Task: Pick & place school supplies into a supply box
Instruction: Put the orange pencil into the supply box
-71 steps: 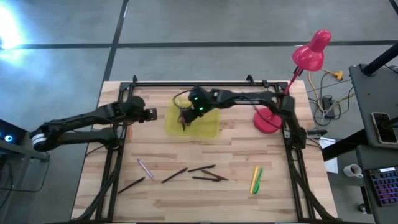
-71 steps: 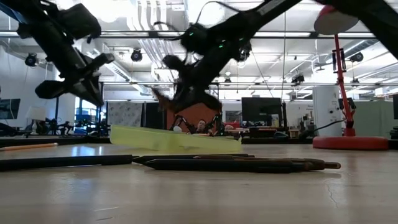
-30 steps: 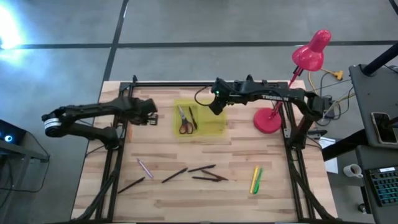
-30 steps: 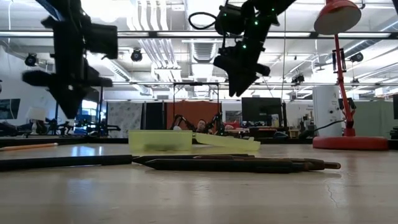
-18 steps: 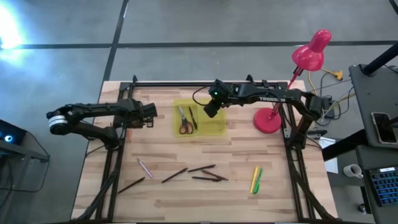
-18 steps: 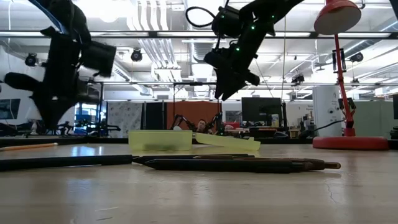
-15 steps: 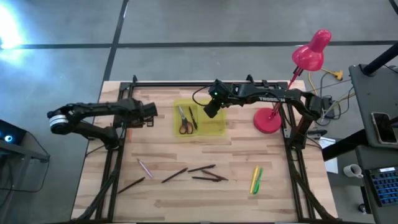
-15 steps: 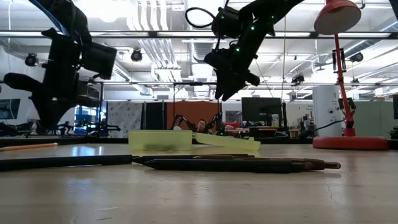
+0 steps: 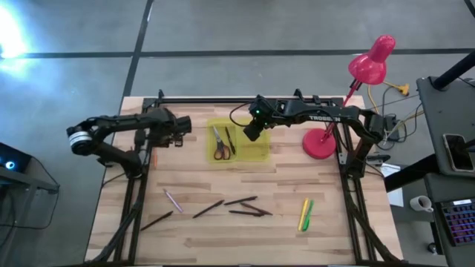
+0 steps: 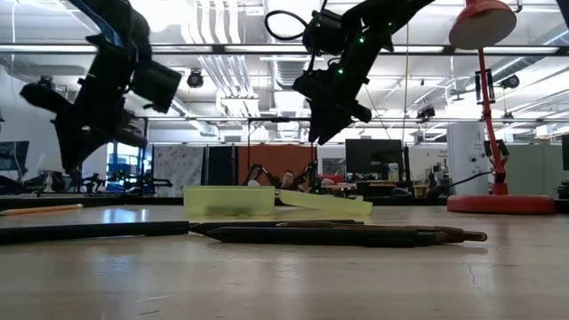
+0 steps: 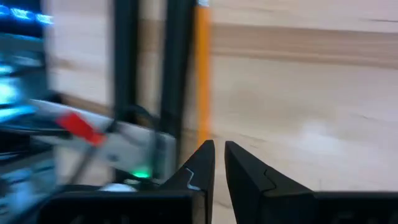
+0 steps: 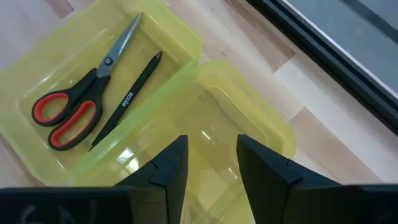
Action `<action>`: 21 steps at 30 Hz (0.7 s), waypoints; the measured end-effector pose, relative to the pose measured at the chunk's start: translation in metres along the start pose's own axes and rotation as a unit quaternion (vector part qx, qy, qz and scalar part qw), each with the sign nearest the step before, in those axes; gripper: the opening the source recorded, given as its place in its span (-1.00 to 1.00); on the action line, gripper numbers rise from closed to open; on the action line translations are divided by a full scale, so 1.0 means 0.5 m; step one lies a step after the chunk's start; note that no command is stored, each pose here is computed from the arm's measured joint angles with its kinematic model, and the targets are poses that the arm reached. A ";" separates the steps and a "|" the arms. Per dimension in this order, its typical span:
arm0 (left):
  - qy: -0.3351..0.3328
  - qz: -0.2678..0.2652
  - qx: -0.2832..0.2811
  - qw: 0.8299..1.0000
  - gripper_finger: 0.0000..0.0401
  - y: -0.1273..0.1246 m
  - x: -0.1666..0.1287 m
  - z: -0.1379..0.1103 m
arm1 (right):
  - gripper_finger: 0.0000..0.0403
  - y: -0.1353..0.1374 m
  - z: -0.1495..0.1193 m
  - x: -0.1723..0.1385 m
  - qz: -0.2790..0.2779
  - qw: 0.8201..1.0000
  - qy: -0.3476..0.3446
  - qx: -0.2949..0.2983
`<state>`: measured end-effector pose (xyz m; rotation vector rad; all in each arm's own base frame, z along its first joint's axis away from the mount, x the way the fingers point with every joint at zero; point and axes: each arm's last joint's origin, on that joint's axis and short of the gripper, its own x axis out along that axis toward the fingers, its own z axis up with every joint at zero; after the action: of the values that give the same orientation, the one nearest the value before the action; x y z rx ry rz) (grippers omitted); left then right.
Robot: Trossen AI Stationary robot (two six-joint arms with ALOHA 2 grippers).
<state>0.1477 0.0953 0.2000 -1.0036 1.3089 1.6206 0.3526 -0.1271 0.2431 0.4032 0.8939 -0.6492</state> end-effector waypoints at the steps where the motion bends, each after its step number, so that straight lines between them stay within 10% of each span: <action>1: 0.007 0.018 0.002 1.000 -0.89 0.002 0.004 0.007 | -0.36 0.000 0.000 0.000 0.000 1.000 0.000 -0.004; 21: 0.150 0.123 0.005 0.981 -0.89 -0.032 0.145 0.012 | -0.35 -0.001 0.000 0.000 -0.001 0.999 0.000 -0.045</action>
<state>0.1361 0.1109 0.1283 -1.1494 1.7002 1.6868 0.3523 -0.1278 0.2430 0.3227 0.9207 -0.6091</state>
